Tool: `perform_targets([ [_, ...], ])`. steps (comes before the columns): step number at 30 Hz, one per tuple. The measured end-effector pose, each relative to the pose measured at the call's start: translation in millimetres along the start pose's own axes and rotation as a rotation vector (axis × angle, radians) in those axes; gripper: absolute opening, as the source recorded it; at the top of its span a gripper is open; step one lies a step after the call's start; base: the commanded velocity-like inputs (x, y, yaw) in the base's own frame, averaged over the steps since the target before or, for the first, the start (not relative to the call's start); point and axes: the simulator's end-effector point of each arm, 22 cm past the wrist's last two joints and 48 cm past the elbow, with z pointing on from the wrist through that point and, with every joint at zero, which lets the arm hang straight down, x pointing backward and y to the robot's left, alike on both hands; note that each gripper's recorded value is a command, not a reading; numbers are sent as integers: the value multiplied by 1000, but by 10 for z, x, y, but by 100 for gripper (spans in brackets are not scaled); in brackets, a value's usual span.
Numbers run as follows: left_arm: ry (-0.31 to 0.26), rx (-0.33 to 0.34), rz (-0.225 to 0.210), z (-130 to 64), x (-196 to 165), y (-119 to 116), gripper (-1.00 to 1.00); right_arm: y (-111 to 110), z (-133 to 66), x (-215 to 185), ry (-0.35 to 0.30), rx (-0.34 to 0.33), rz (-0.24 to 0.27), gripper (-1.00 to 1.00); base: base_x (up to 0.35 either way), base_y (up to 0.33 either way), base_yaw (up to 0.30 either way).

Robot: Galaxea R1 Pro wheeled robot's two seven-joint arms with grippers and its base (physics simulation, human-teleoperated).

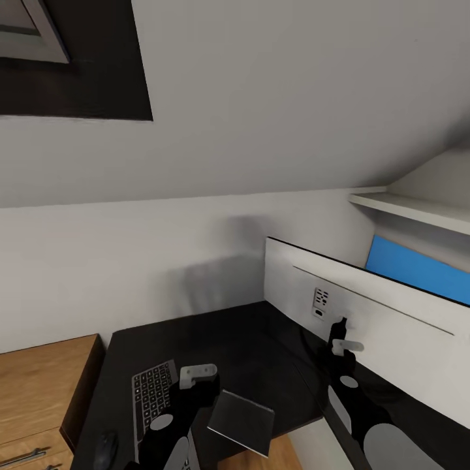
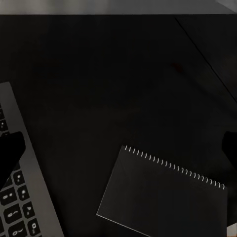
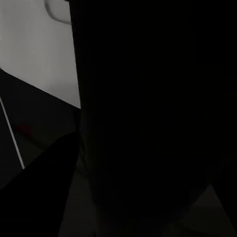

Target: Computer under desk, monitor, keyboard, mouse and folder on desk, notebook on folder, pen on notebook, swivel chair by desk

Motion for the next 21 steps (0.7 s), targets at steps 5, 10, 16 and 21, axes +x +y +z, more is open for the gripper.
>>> perform_targets([
  [5,0,0,0,0,0,0,100,13,0,-1,0,-5,0,-100,0,0,0],
  [10,0,0,0,1,0,0,100,12,2,-7,-2,-6,1,-100,-6,0,0],
  [16,1,0,0,6,1,1,100,8,8,-7,-2,-6,1,-100,-258,0,0],
  [21,1,0,0,6,1,1,100,8,8,-7,-2,-5,0,-100,-334,0,0],
])
